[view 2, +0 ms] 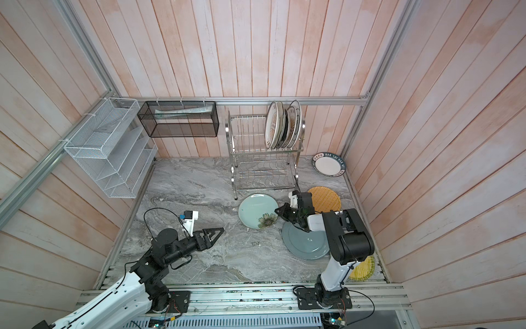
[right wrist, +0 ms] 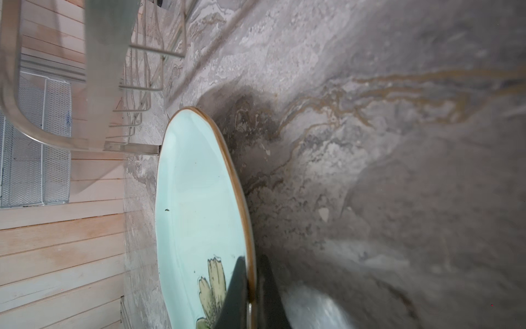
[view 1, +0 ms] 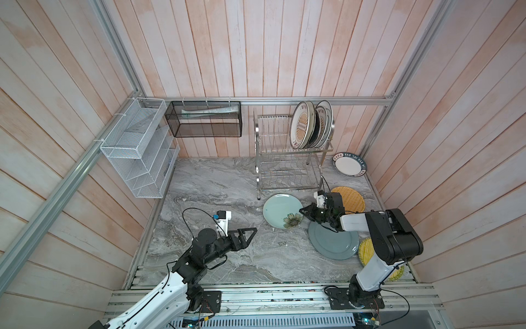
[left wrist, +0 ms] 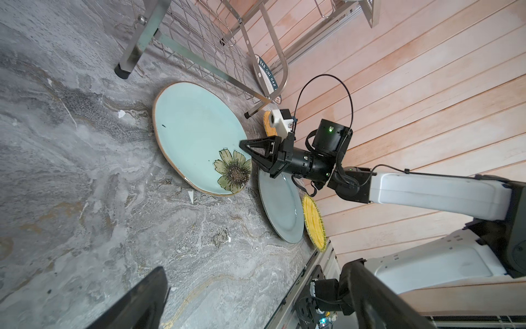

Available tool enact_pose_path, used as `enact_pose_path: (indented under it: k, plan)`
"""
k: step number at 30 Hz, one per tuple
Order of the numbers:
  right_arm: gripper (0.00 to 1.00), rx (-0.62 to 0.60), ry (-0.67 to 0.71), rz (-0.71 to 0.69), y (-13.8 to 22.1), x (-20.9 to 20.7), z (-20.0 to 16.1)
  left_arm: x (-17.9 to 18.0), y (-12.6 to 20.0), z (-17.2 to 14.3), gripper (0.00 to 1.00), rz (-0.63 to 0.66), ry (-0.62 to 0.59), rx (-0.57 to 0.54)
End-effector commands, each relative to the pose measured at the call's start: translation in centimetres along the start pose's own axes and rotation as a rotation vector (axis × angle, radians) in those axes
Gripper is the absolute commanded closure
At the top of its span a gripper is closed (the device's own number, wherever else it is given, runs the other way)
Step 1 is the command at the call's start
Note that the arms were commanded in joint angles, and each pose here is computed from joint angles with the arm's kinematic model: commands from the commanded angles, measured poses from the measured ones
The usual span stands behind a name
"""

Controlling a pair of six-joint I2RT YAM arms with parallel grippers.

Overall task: Load plates into a dish rack
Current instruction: Pick up the plate from the center of the table.

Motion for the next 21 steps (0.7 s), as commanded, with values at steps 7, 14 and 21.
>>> enact_pose_path:
  k: [7,14,21]
  plan:
    - [1.0,-0.05,0.006,0.071,4.1,3.7,0.0,-2.3,1.2,2.1,0.0,0.004,-0.115,-0.071]
    - [1.0,-0.048,-0.011,0.091,7.0,6.1,-0.4,-5.1,1.1,3.6,0.03,-0.078,-0.303,-0.142]
    - [1.0,-0.078,-0.04,0.067,9.8,8.2,0.4,-10.5,-0.9,2.8,0.04,-0.161,-0.729,-0.188]
Point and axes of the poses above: each gripper's point midway between its finger pads, its own y axis back along the fingers, its own x axis along the line the jaws close on, z = x × y, the point moved 2 cm from there along y, back along the fingers, and after that the axes turned 6 degrees about y, right-handed, at the moved point
